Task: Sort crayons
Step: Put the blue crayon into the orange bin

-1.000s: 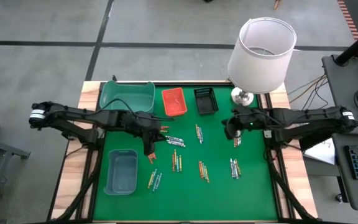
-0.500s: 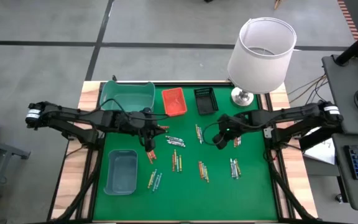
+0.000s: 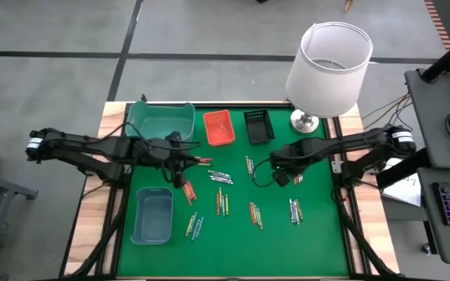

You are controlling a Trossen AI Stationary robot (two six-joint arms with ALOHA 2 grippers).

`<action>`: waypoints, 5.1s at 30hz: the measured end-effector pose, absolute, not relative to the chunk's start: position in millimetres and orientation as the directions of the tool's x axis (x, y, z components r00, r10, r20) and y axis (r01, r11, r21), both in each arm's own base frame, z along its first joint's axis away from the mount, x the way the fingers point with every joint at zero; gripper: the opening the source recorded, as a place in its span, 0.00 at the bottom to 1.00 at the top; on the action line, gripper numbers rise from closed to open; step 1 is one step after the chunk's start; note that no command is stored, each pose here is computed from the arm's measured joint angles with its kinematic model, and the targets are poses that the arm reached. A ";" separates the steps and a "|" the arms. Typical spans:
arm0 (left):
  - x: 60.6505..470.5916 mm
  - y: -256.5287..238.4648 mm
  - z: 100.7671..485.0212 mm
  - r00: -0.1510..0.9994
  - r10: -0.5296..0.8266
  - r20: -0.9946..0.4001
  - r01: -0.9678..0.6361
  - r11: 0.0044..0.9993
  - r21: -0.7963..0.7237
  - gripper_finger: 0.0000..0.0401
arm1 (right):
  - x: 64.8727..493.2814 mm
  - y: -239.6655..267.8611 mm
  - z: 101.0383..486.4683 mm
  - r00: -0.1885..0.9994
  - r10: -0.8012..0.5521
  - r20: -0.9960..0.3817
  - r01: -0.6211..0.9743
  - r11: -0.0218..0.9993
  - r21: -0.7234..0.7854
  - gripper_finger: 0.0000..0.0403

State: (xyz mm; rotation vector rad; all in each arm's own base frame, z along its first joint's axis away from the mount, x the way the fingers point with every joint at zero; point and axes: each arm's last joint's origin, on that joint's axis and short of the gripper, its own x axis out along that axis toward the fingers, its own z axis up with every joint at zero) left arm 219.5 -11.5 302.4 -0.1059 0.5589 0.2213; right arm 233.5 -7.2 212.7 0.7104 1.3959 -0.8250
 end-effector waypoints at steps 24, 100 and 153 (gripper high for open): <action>195.8 -5.1 317.4 0.817 0.331 -0.472 -0.349 0.936 0.051 0.00 | 318.1 -38.8 193.7 0.093 -0.145 -0.985 0.767 0.641 -0.021 0.32; 194.3 -5.0 309.6 0.774 0.336 -0.536 -0.434 0.899 -0.063 0.00 | 354.6 -39.6 138.0 0.151 -0.252 -0.956 0.793 0.608 -0.035 0.10; 197.1 -21.2 328.8 0.938 0.278 -0.209 -0.291 0.956 -0.034 0.00 | 403.0 -122.6 169.0 0.749 -0.650 -0.131 0.661 0.720 0.212 0.02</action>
